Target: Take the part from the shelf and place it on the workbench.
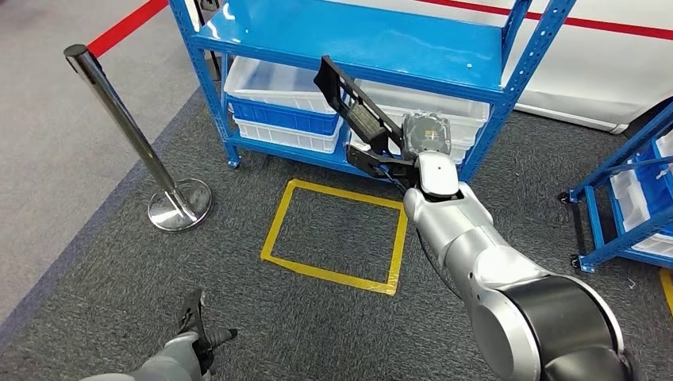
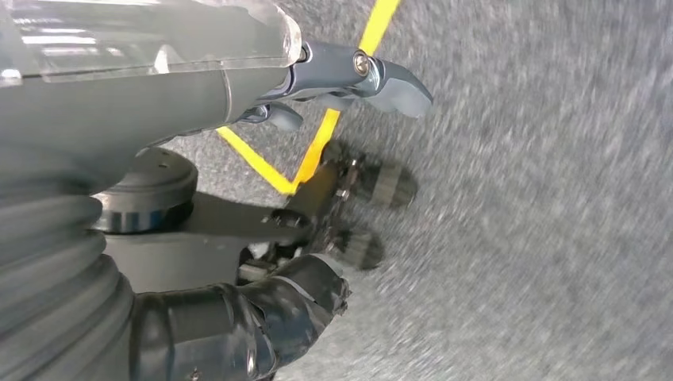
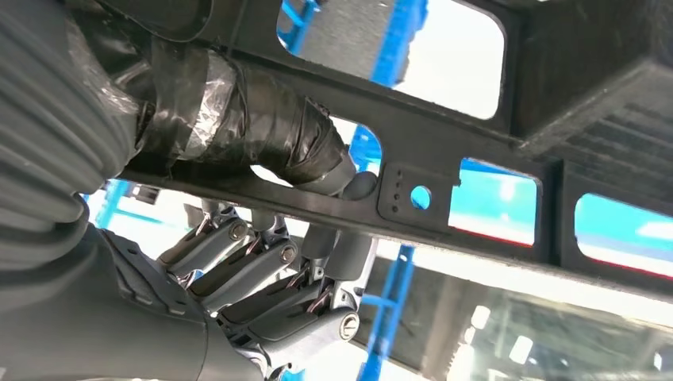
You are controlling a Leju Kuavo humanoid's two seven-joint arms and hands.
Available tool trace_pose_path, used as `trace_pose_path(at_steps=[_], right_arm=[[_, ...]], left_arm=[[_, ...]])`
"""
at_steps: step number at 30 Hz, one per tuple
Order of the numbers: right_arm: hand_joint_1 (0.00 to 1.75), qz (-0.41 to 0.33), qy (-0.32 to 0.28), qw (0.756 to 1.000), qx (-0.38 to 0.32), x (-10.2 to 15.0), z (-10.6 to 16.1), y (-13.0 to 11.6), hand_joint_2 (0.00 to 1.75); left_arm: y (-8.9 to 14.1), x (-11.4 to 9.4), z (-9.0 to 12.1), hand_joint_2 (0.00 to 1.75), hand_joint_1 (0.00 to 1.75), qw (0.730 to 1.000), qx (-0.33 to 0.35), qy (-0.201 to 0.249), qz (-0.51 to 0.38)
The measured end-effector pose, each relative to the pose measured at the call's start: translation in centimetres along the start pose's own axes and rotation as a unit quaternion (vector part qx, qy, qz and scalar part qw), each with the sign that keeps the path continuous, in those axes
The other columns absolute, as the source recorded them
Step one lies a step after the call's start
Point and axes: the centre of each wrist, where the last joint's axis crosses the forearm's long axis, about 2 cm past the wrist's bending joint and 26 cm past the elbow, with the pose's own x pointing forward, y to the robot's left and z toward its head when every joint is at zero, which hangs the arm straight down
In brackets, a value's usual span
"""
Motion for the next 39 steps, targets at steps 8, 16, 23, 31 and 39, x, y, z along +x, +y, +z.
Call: trace_pose_path(at_steps=[8, 16, 23, 31, 39], right_arm=[[1.75, 0.000, 0.003, 1.000, 0.003, -0.2, 0.2, 0.4, 1.75], [1.75, -0.001, 0.000, 1.000, 0.002, 0.0, 0.2, 0.3, 1.75], [1.75, -0.001, 0.001, 1.000, 0.004, 0.0, 0.2, 0.5, 1.75], [1.75, 0.002, 0.020, 1.000, 0.004, -0.9, 0.2, 0.4, 1.75], [1.75, 0.034, 0.115, 0.993, 0.009, -9.4, 1.3, 2.1, 1.75]], left_arm=[[0.0, 0.0, 0.0, 1.75, 0.00, 1.000, 0.000, 0.001, 0.000], [0.2, 0.2, 0.0, 1.75, 0.00, 1.000, 0.004, 0.000, -0.002], [0.1, 0.3, 0.0, 1.75, 0.00, 1.000, 0.004, -0.001, -0.004], [-0.2, -0.4, 0.0, 1.75, 0.00, 1.000, -0.003, -0.015, -0.016], [-0.9, -12.3, 1.1, 1.75, 0.00, 0.996, -0.032, -0.012, -0.080]])
